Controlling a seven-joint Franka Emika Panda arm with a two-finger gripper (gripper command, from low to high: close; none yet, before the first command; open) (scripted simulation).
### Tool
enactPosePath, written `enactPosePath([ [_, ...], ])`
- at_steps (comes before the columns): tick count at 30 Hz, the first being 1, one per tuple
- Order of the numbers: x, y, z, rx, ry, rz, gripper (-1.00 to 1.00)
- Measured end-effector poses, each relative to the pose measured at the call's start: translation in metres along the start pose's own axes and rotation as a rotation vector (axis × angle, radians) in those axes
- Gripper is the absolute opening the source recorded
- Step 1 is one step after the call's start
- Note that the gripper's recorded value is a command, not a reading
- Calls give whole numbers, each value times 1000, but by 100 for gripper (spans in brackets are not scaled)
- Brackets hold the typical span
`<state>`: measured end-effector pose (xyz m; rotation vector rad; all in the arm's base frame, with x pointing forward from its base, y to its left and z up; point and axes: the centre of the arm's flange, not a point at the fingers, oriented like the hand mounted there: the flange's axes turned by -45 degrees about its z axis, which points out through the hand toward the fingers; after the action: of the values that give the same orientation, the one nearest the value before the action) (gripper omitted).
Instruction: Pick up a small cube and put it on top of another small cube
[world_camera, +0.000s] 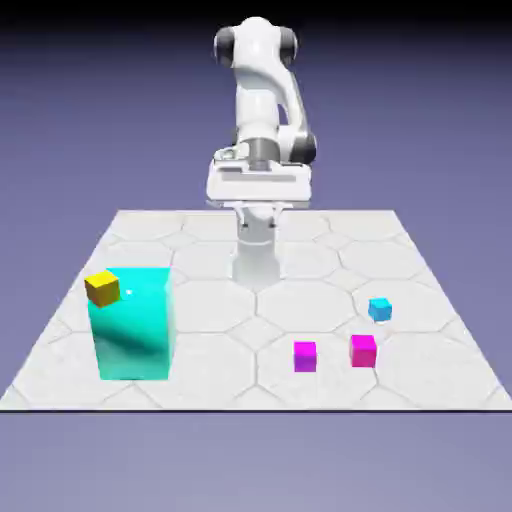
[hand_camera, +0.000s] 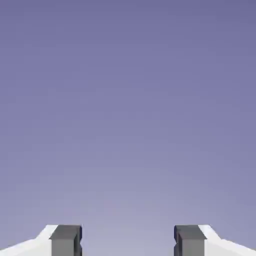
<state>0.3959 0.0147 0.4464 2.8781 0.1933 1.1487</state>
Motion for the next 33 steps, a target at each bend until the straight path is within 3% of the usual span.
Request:
enactPosePath([
  [8,-32,-74,84,128,-230,-491,0],
  [16,-90,-157,148,392,-389,-942,0],
  [23,-149,-232,177,700,-431,-1270,0],
  [30,-191,-245,223,701,-430,-1268,0],
  [31,-195,-246,227,700,-431,-1270,-100],
  [33,-196,-246,227,700,-432,-1270,-100],
])
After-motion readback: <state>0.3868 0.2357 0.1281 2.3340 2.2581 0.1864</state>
